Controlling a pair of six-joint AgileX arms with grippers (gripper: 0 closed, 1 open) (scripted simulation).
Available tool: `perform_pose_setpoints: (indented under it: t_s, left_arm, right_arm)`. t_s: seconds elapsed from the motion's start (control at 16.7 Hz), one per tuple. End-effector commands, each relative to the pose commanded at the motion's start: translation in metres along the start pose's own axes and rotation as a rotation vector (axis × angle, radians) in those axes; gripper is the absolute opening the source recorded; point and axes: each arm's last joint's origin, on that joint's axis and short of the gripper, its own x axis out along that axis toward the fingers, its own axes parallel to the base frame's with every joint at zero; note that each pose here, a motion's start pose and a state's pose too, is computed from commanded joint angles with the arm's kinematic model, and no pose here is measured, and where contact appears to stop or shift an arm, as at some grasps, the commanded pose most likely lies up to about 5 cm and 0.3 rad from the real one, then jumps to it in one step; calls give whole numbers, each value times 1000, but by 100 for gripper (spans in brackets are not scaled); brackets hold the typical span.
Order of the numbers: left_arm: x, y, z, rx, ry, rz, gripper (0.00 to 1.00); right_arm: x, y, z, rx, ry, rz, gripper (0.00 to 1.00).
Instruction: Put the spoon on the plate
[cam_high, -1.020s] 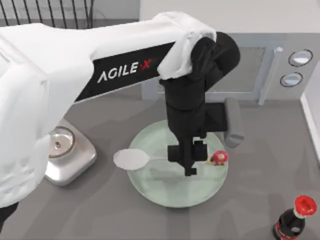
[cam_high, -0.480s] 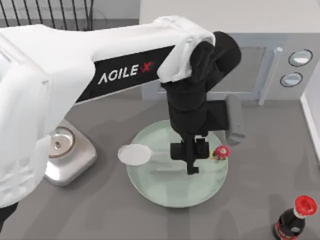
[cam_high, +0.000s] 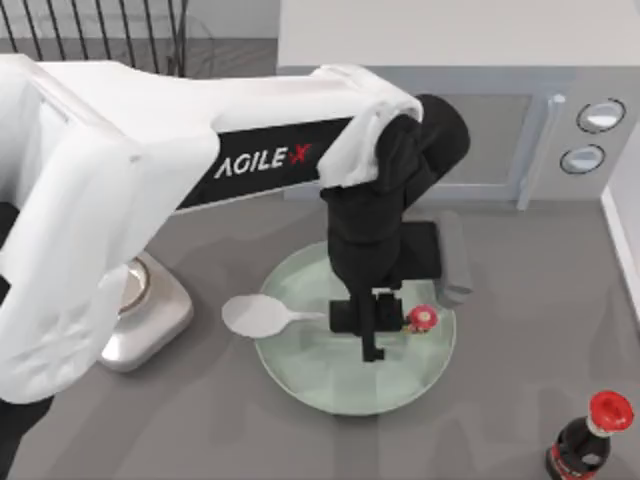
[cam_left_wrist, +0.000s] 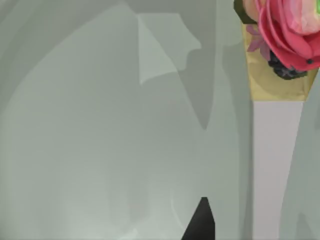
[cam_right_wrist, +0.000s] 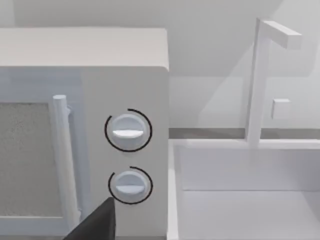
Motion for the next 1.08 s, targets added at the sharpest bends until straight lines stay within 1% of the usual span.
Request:
perform_pose_setpoints:
  t_s: [0.18, 0.96, 1.02, 1.08]
  left_arm:
    - [0, 0, 0, 0, 0, 0, 0]
    - [0, 0, 0, 0, 0, 0, 98]
    - [0, 0, 0, 0, 0, 0, 100]
    - [0, 0, 0, 0, 0, 0, 100]
  right_arm:
    - [0, 0, 0, 0, 0, 0, 100]
    - [0, 0, 0, 0, 0, 0, 100]
    - [0, 0, 0, 0, 0, 0, 100]
    - [0, 0, 0, 0, 0, 0, 100]
